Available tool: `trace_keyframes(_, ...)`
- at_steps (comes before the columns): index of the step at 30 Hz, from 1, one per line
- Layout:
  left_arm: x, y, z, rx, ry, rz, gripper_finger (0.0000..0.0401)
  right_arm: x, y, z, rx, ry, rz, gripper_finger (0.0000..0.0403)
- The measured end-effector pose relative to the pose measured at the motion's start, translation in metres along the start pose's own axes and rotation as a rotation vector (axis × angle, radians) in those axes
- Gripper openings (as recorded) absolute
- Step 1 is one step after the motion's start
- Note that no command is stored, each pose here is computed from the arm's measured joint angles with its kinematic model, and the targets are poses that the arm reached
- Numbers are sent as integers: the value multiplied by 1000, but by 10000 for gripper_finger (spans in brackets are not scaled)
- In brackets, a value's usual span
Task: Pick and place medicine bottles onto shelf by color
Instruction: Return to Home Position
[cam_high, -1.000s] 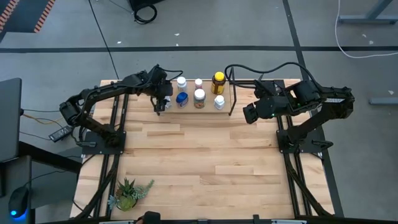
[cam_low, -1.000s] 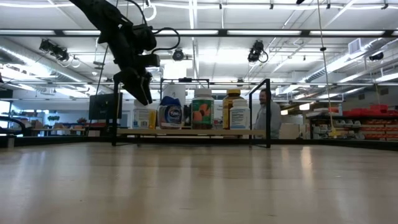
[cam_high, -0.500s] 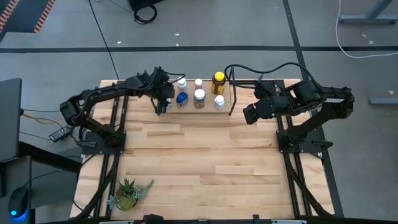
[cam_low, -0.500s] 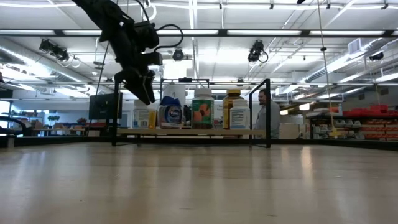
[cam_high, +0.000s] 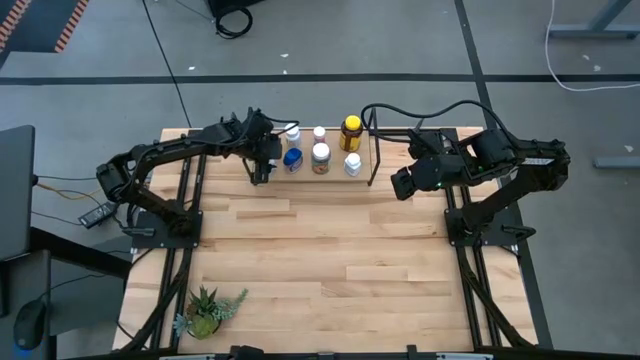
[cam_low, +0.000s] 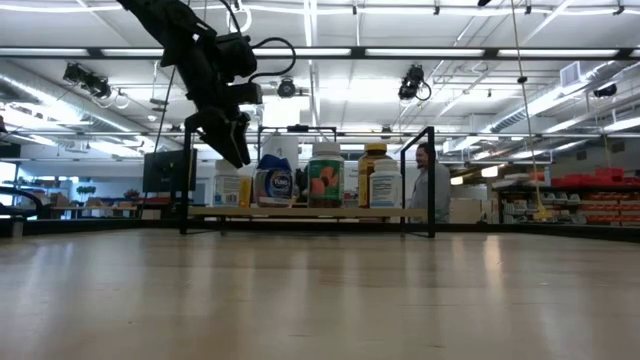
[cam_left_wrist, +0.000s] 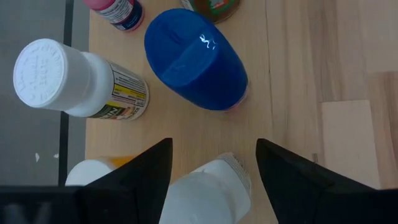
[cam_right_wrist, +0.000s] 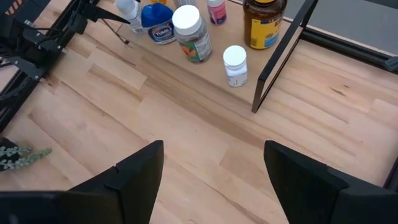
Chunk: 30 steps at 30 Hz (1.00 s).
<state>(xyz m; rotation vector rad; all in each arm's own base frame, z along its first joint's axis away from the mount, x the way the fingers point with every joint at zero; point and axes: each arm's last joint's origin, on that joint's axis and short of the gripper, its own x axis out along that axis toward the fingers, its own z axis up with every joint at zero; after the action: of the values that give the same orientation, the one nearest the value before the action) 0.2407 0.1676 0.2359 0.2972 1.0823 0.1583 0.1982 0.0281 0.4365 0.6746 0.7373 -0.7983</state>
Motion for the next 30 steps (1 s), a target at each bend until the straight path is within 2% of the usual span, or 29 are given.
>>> trace_keyframes(30,0,0,0,5,7,11,234,0,0,0,13,16,7,282)
